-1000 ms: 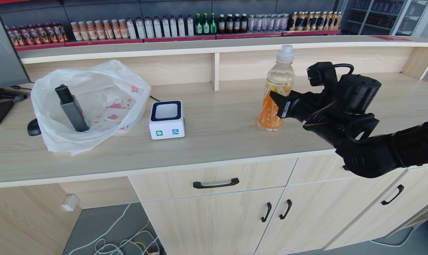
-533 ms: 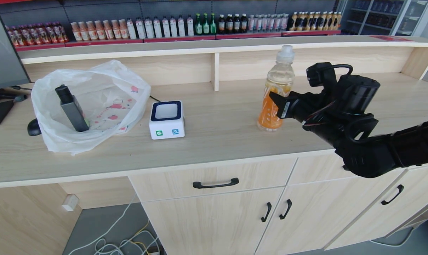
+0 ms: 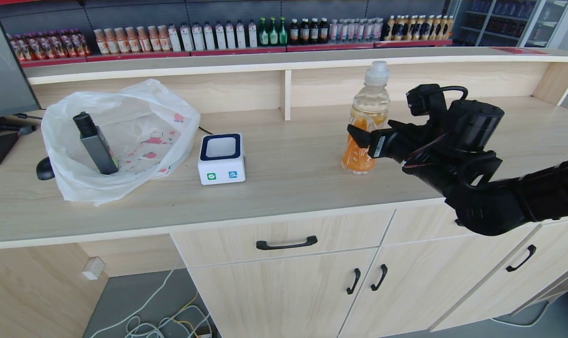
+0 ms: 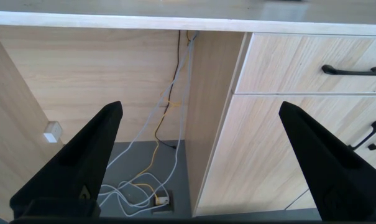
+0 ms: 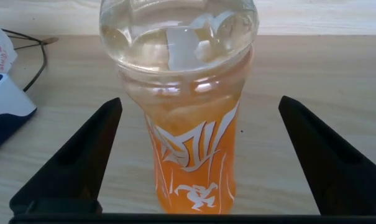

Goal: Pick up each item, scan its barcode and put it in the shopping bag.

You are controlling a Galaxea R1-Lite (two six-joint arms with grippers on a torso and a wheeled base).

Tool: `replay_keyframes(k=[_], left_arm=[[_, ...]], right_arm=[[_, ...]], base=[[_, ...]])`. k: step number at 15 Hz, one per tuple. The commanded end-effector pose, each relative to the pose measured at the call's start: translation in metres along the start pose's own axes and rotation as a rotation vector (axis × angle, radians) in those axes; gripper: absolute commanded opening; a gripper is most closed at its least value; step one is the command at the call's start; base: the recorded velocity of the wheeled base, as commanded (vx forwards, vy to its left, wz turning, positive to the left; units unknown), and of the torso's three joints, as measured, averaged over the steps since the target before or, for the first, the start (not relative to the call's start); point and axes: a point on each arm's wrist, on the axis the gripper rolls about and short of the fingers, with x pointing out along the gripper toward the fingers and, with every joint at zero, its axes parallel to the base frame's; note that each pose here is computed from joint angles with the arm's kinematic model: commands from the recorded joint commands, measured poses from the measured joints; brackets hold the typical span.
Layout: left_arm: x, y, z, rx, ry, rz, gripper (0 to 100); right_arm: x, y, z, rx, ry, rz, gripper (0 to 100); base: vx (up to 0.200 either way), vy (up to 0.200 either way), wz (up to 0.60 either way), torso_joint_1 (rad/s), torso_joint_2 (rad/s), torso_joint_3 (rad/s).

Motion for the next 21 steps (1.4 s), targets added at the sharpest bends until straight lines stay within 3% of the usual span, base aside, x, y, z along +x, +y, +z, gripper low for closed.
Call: replay_keyframes(k=[1,3,7,11,21], left_arm=[[0.0,0.0,0.0,0.0,0.0,-0.001,100],[0.0,0.0,0.0,0.0,0.0,0.001,100],[0.0,0.0,0.0,0.0,0.0,-0.001,100],[0.0,0.0,0.0,0.0,0.0,0.001,100],[0.0,0.0,0.0,0.0,0.0,-0.001,100]], right_arm=[[0.002,0.0,0.001,-0.002,-0.008,0.0,100],[0.006,0.001,-0.005,-0.011,-0.019,0.002,100],[0.027,0.003,-0.022,-0.027,-0.158,0.0,100],[0.043,0.003,-0.017,-0.046,-0.221,-0.003,100],[0.045,0.004,-0.012,-0.069,-0.239,-0.002,100]], base=[[0.0,0.0,0.0,0.0,0.0,0.0],[0.0,0.0,0.0,0.0,0.0,0.0],[0.0,0.0,0.0,0.0,0.0,0.0],[0.0,0.0,0.0,0.0,0.0,0.0],[0.0,0.0,0.0,0.0,0.0,0.0]])
